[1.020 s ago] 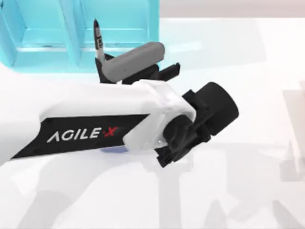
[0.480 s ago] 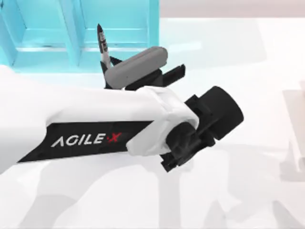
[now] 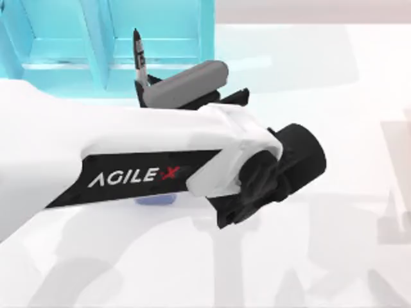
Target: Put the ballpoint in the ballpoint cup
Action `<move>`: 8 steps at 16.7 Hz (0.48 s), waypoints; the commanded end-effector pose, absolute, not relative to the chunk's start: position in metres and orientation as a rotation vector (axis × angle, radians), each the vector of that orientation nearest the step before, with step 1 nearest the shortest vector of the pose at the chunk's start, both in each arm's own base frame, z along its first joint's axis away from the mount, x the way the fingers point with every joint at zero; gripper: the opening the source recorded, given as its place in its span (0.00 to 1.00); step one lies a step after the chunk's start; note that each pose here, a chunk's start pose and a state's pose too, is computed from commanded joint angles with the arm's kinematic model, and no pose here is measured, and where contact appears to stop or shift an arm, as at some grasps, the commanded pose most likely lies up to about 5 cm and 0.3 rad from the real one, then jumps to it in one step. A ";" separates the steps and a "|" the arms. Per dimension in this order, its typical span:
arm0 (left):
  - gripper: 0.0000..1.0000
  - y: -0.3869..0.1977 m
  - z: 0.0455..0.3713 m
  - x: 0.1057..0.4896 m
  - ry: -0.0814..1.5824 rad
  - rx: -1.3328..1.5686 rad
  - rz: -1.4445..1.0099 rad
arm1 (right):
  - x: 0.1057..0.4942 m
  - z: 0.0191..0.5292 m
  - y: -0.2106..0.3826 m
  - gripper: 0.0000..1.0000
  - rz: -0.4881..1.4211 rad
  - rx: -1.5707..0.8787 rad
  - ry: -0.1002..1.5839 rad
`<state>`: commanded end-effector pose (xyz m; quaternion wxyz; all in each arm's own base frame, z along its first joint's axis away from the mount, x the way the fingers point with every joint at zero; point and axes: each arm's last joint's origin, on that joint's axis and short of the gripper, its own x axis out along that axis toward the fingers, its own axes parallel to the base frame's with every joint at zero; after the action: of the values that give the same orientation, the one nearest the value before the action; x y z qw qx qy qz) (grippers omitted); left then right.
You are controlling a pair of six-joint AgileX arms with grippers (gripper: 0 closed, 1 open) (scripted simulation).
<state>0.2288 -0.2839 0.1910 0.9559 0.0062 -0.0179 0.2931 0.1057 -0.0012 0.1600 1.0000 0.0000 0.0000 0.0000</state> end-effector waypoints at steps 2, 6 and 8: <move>0.00 -0.283 0.191 0.229 -0.038 0.015 0.595 | 0.106 0.160 -0.001 1.00 0.000 0.000 0.000; 0.08 -0.283 0.191 0.229 -0.038 0.015 0.595 | 0.106 0.160 -0.001 1.00 0.000 0.000 0.000; 0.23 -0.283 0.191 0.229 -0.038 0.015 0.595 | 0.106 0.160 -0.001 1.00 0.000 0.000 0.000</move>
<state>0.2290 -0.2835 0.1913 0.9559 0.0072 -0.0186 0.2931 0.1057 -0.0012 0.1600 1.0000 0.0000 0.0000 0.0000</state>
